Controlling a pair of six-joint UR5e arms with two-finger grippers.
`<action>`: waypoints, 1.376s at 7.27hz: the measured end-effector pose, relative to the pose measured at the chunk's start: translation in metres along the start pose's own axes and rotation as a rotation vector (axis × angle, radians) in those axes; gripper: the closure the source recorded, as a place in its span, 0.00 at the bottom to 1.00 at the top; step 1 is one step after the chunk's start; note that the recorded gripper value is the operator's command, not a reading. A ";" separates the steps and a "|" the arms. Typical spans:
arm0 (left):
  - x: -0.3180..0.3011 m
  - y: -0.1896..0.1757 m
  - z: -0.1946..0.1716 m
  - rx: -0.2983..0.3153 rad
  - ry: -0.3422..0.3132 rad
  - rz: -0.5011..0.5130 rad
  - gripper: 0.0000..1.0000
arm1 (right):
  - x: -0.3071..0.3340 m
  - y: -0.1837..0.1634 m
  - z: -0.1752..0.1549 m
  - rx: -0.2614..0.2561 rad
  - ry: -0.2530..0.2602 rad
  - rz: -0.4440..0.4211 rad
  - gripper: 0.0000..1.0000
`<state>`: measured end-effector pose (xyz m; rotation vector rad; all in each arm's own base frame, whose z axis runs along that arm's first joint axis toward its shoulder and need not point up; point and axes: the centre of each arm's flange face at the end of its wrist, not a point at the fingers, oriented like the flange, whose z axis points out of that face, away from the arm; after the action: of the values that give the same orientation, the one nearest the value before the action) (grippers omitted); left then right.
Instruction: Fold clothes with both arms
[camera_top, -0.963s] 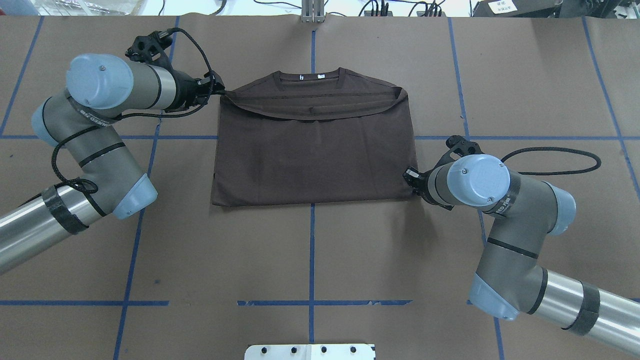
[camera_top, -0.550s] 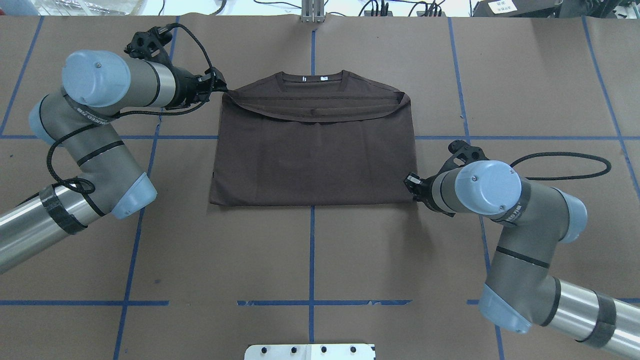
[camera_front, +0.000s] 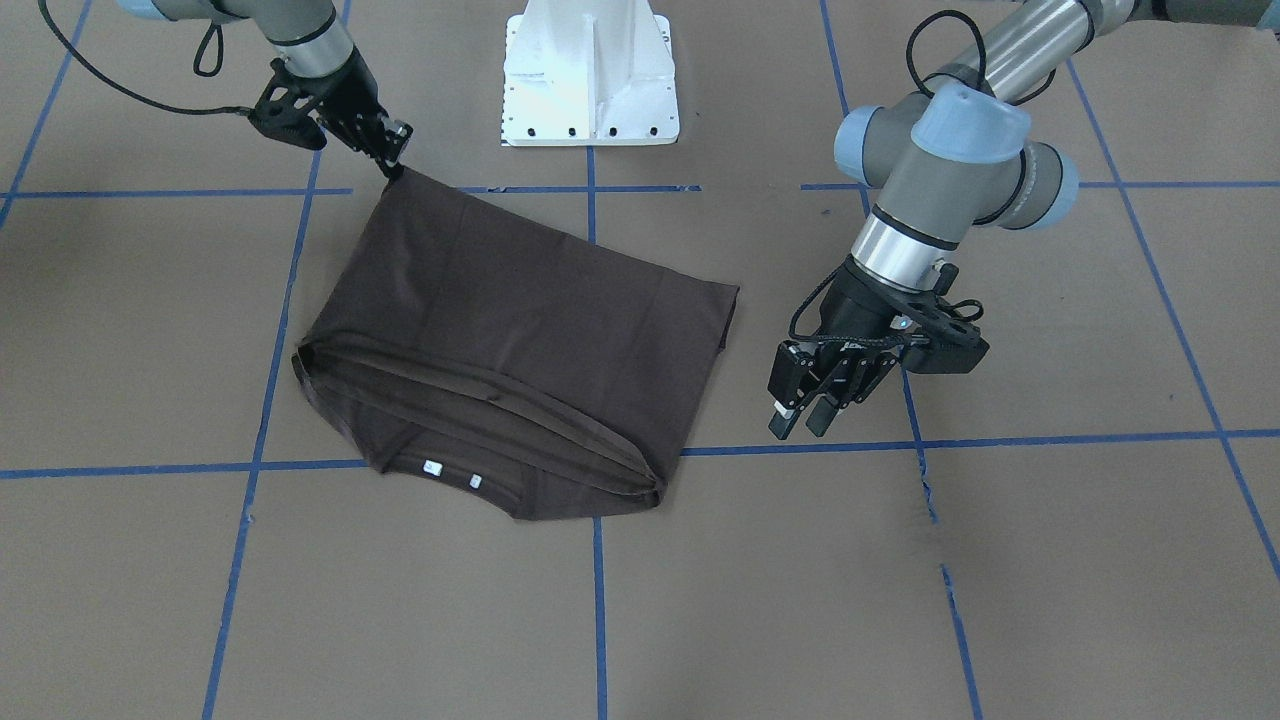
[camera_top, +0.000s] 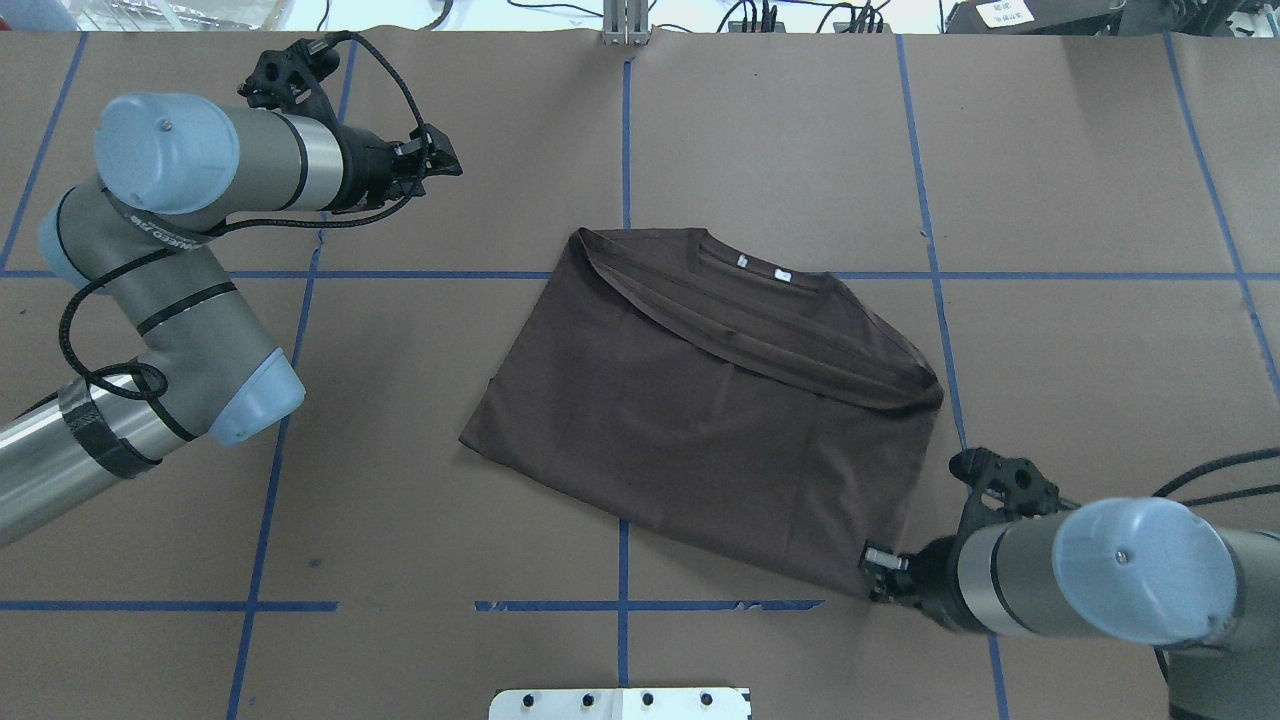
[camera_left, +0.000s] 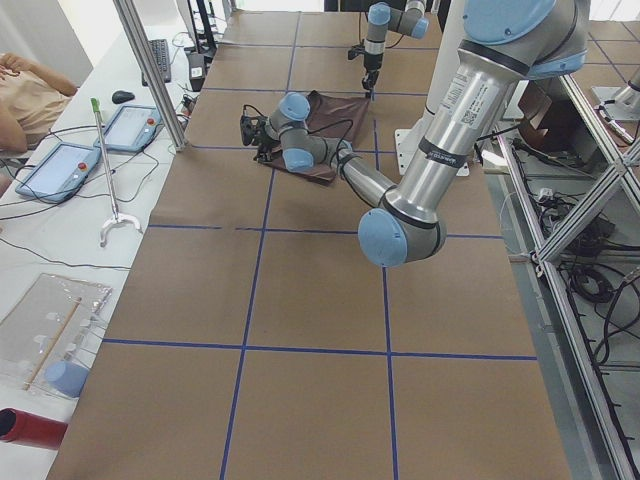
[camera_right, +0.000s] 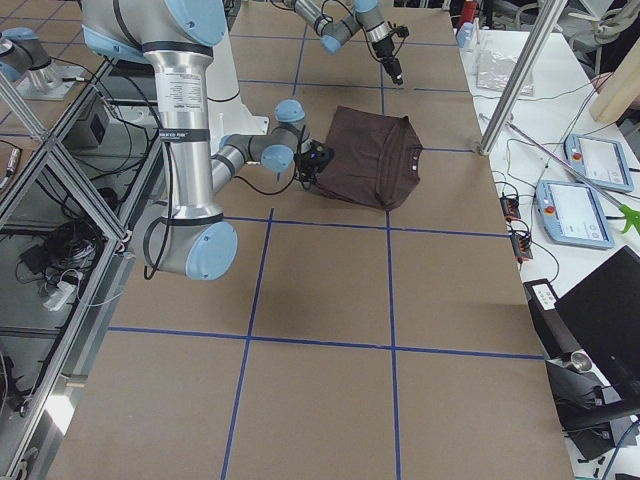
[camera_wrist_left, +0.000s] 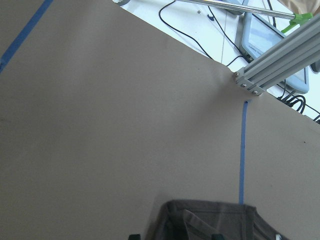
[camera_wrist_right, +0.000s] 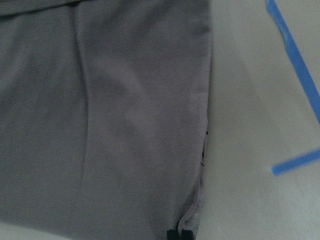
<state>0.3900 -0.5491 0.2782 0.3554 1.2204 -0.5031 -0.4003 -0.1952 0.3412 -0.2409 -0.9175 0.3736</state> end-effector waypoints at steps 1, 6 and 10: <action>-0.004 0.007 -0.010 -0.045 0.011 0.002 0.43 | 0.012 0.037 0.001 -0.098 0.037 -0.047 0.01; -0.021 0.094 -0.001 -0.265 -0.038 -0.119 0.46 | -0.006 0.013 -0.020 -0.068 -0.022 -0.010 0.00; -0.013 0.211 -0.007 -0.368 -0.245 -0.133 0.46 | -0.036 -0.034 -0.045 0.022 -0.119 0.046 0.00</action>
<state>0.4961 -0.3658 0.2871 -0.0994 1.0744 -0.4118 -0.3762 -0.2429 0.3007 -0.2216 -1.0251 0.4436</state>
